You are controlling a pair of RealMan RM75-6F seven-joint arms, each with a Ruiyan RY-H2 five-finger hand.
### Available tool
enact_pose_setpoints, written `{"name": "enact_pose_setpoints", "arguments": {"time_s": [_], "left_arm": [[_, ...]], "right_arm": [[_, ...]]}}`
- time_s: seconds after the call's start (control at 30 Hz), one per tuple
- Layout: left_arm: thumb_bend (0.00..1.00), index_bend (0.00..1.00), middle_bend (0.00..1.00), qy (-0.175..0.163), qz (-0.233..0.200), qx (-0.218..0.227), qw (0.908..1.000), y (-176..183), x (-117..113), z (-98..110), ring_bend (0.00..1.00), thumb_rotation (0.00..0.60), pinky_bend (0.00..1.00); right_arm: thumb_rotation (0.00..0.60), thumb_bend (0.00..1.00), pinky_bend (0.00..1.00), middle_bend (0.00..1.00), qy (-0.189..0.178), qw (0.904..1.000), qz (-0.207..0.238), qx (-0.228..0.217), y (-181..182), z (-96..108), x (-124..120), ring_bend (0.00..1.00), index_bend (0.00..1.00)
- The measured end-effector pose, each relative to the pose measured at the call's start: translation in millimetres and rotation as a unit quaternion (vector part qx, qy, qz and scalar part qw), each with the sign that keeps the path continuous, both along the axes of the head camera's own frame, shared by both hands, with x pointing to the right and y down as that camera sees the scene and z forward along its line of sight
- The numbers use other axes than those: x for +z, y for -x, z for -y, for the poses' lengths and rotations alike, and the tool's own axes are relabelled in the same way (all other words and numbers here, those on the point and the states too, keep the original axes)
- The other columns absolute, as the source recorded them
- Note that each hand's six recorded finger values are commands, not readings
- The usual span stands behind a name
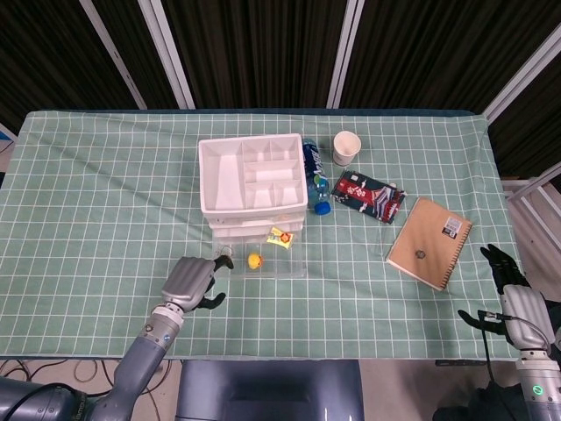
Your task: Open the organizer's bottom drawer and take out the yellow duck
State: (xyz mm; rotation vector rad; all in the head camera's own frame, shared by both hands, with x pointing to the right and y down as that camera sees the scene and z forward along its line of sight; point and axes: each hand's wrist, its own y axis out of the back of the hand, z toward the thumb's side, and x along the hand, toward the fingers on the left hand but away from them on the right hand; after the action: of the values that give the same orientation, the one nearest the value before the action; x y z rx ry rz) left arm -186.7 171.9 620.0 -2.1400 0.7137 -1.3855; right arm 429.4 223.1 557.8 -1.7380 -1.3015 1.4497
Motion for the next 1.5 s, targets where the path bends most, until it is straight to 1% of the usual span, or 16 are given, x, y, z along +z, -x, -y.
{"name": "enact_pose_setpoints", "arguments": {"time_s": [0.07,0.23,0.33,0.43,0.5,0.57,0.6,0.67,0.73,0.77,0.87,0.97,1.07,1.17,1.5], "left_arm": [[0.17,0.30,1.00,-0.010,-0.005,0.003,0.9999,-3.5,-3.4,3.8,1.00,0.600,1.00],[0.19,0.31,1.00,-0.031,-0.017,0.020,0.9992,-15.9,-13.2,14.2,1.00,0.600,1.00],[0.20,0.33,1.00,-0.045,-0.017,0.045,0.9978,-25.6,-19.2,23.5,1.00,0.600,1.00],[0.20,0.36,1.00,-0.069,-0.001,0.088,0.9937,-35.8,-24.0,35.4,1.00,0.600,1.00],[0.20,0.36,1.00,-0.091,0.019,0.129,0.9873,-42.8,-25.6,43.6,1.00,0.600,1.00],[0.20,0.36,1.00,-0.112,0.040,0.169,0.9783,-49.3,-26.2,50.6,1.00,0.600,1.00],[0.20,0.36,1.00,-0.125,0.055,0.197,0.9708,-53.8,-26.0,55.2,1.00,0.600,1.00],[0.20,0.37,1.00,-0.145,0.078,0.238,0.9572,-60.0,-24.9,63.8,1.00,0.600,1.00],[0.20,0.37,1.00,-0.154,0.094,0.259,0.9489,-62.4,-22.3,70.4,1.00,0.600,1.00],[0.20,0.37,1.00,-0.156,0.101,0.269,0.9452,-63.7,-19.8,73.5,1.00,0.600,1.00],[0.20,0.37,1.00,-0.154,0.113,0.290,0.9377,-68.2,-13.4,78.2,1.00,0.600,1.00],[0.20,0.38,1.00,-0.150,0.122,0.307,0.9317,-71.8,-5.8,80.1,1.00,0.600,1.00],[0.20,0.38,1.00,-0.141,0.130,0.318,0.9284,-74.2,2.6,79.7,1.00,0.600,1.00],[0.20,0.38,1.00,-0.133,0.137,0.324,0.9264,-75.7,9.9,78.3,1.00,0.600,1.00],[0.20,0.39,1.00,-0.120,0.145,0.327,0.9262,-80.1,21.7,76.8,1.00,0.600,1.00]], "right_arm": [[0.600,0.03,0.22,0.00,0.000,1.0000,0.000,0.000,0.0,0.0,0.1,0.00,0.00],[0.600,0.03,0.22,0.00,0.001,1.0000,0.000,0.000,0.0,-0.2,0.2,0.00,0.00],[0.600,0.03,0.22,0.00,0.002,1.0000,0.000,0.000,0.0,-0.3,0.4,0.00,0.00],[0.600,0.03,0.22,0.00,0.002,1.0000,-0.001,0.001,-0.1,-0.2,0.4,0.00,0.00],[0.600,0.03,0.22,0.00,0.002,1.0000,-0.001,0.001,-0.3,-0.3,0.7,0.00,0.00],[0.600,0.03,0.22,0.00,0.003,1.0000,-0.001,0.002,-0.4,-0.2,0.8,0.00,0.00],[0.600,0.03,0.22,0.00,0.003,1.0000,-0.001,0.002,-0.5,-0.1,0.8,0.00,0.00],[0.600,0.03,0.22,0.00,0.003,1.0000,0.000,0.002,-0.5,-0.2,0.8,0.00,0.00],[0.600,0.03,0.22,0.00,0.003,1.0000,0.000,0.002,-0.5,-0.1,0.9,0.00,0.00],[0.600,0.03,0.22,0.00,0.004,1.0000,0.000,0.002,-0.5,-0.1,0.9,0.00,0.00],[0.600,0.03,0.22,0.00,0.004,1.0000,0.000,0.002,-0.6,-0.2,1.1,0.00,0.00],[0.600,0.03,0.22,0.00,0.004,1.0000,0.000,0.003,-0.7,-0.2,1.1,0.00,0.00],[0.600,0.03,0.22,0.00,0.004,1.0000,0.000,0.004,-0.9,0.0,1.1,0.00,0.00],[0.600,0.03,0.22,0.00,0.005,1.0000,0.000,0.005,-1.4,0.1,1.3,0.00,0.00],[0.600,0.03,0.22,0.00,0.006,1.0000,0.001,0.007,-1.8,0.2,1.5,0.00,0.00]]}}
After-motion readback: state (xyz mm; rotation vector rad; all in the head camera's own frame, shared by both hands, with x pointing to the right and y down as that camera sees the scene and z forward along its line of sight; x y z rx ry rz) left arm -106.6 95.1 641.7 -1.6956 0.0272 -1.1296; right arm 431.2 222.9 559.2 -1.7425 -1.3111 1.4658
